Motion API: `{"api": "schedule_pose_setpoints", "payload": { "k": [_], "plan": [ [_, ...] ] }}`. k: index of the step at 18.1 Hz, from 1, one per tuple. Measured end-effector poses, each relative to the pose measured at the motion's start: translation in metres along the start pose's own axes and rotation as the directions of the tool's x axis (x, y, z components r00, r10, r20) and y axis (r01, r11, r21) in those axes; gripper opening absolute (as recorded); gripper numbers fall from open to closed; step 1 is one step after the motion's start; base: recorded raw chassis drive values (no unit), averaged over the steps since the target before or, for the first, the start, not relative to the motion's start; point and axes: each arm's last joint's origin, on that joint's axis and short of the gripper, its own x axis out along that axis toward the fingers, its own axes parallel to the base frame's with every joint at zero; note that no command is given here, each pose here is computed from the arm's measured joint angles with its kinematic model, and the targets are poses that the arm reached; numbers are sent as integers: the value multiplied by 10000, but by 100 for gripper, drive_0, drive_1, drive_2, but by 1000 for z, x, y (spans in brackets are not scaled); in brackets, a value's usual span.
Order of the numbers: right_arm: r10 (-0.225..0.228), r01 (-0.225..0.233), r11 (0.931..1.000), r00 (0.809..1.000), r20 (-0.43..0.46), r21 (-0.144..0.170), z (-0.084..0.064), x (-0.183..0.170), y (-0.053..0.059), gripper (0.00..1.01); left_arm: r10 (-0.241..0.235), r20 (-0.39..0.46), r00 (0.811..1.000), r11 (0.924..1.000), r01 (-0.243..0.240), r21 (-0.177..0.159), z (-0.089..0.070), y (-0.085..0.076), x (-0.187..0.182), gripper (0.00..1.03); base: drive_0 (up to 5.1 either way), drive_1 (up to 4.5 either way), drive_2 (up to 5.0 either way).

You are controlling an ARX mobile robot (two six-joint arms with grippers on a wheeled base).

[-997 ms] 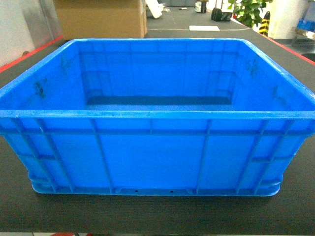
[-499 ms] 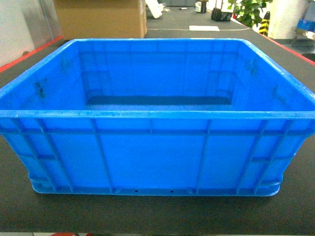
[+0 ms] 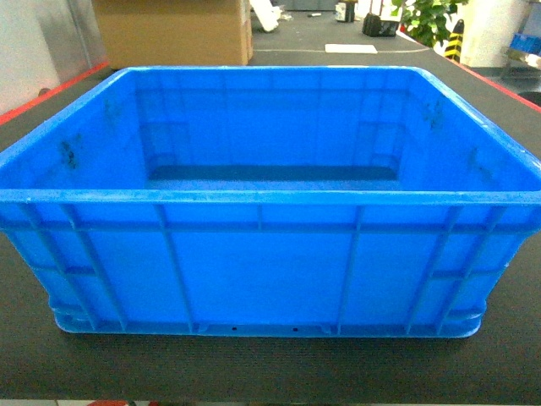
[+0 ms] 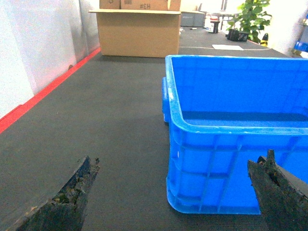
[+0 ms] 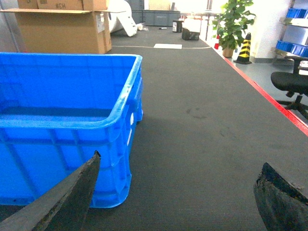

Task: Place box next to blue box on left shelf

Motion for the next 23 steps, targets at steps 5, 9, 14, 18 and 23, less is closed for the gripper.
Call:
{"api": "schedule_pose_setpoints", "payload": {
  "k": [5,9,14,18,23],
  "plan": [
    [0,0,10000,10000,0,0,0,0,0,98,111,-263,9996,9999,-111,-2,-2,0,0,98,0,0,0],
    [-183,210,9996,9898,-1412,178,1,8,3,98,183,-533,9984,9997,-190,-120,7,-2,14,98,0,0,0],
    [416,-401,9988,9974,-595,267,74,62,13,98,-168,617,9980,9998,174,-88,83,1,80,98,0,0,0],
    [712,-700,9974,9559,-2849,144,91,148,31,98,-247,-2094,9775,9988,152,-468,92,-2,180,98,0,0,0],
    [644,-328,9971,8476,-5268,691,60,261,53,98,-450,-5125,8575,9990,429,-159,59,-28,265,98,0,0,0]
  ]
}}
